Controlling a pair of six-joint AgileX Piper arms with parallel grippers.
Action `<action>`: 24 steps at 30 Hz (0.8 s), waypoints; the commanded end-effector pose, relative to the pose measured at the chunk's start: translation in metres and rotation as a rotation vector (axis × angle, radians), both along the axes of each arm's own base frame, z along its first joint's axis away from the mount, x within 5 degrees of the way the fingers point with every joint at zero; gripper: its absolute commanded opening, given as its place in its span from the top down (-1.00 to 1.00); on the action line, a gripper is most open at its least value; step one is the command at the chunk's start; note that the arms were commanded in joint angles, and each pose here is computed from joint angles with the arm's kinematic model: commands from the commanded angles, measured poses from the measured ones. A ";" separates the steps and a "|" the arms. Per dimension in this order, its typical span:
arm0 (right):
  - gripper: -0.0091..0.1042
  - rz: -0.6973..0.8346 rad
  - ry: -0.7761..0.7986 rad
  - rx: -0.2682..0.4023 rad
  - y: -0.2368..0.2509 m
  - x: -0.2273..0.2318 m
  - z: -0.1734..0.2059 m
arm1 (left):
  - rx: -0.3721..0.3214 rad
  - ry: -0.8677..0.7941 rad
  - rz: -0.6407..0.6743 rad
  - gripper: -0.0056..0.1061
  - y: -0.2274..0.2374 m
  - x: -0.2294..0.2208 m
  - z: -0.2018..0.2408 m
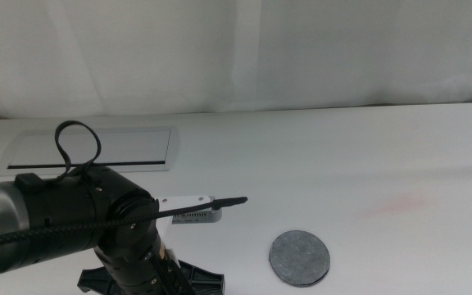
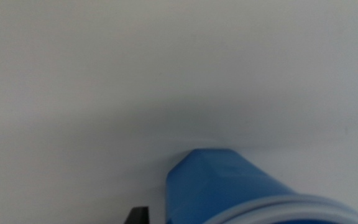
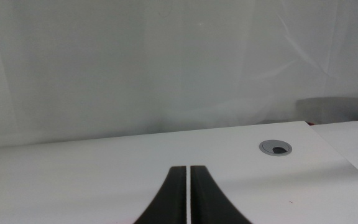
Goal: Place an empty cup on a cup mat.
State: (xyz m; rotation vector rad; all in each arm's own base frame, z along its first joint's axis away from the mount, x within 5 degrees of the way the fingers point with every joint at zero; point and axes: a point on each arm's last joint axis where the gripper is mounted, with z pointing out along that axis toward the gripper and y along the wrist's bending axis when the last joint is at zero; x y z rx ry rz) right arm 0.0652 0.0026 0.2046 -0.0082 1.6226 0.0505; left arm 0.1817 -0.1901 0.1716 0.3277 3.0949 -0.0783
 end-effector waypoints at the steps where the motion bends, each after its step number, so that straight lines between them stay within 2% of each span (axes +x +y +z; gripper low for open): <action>1: 0.89 -0.007 0.025 -0.007 0.000 0.000 -0.013 | -0.005 0.010 0.007 0.95 0.000 -0.003 -0.004; 11: 0.89 -0.007 0.025 -0.007 0.000 0.000 -0.013 | -0.031 -0.022 -0.064 0.95 -0.008 0.005 0.008; 24: 0.89 -0.007 0.027 -0.007 0.000 0.000 -0.013 | -0.155 -0.232 -0.122 0.95 -0.051 0.051 0.098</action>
